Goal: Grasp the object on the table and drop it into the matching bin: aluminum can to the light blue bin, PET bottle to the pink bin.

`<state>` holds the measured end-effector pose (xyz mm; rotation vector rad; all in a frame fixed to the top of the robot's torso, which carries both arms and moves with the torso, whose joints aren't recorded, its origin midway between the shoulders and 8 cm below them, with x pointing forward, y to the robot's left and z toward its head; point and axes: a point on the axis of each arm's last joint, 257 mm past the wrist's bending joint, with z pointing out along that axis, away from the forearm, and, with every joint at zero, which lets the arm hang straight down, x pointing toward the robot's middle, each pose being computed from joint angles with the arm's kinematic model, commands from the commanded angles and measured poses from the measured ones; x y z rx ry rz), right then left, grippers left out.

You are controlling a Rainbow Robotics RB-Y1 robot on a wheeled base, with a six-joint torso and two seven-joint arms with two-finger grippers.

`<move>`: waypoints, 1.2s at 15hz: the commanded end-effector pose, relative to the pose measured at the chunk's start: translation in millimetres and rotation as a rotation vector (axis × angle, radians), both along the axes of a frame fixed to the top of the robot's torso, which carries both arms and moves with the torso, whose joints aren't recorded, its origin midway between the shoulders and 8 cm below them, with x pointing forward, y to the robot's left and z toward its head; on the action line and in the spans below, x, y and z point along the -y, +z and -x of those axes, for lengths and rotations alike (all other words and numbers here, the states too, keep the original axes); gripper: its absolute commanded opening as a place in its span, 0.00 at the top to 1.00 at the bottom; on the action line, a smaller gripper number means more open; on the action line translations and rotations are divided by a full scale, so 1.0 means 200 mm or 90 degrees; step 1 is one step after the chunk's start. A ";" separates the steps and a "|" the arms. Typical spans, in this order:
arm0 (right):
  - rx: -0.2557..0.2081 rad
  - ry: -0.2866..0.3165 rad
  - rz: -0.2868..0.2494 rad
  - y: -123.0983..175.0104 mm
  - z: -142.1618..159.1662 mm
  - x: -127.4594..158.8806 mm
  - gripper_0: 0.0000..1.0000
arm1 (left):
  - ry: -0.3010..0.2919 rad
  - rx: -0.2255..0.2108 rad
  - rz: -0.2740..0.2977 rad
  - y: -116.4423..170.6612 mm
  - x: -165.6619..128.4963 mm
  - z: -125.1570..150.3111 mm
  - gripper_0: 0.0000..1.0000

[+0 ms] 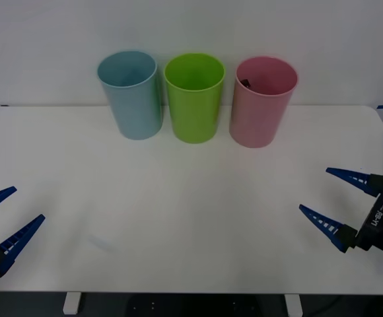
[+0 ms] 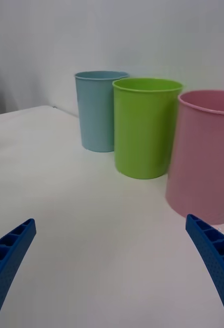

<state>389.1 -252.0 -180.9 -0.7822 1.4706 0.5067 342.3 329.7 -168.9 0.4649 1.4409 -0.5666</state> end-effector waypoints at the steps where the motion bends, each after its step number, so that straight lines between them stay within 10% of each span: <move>1: -0.014 0.000 -0.006 -0.03 0.11 0.00 0.00 | 0.000 0.000 0.000 0.00 0.00 0.00 0.00; 18: -0.047 0.028 -0.039 -0.01 0.42 -0.04 0.00 | 0.000 0.000 0.000 0.00 0.00 0.00 0.00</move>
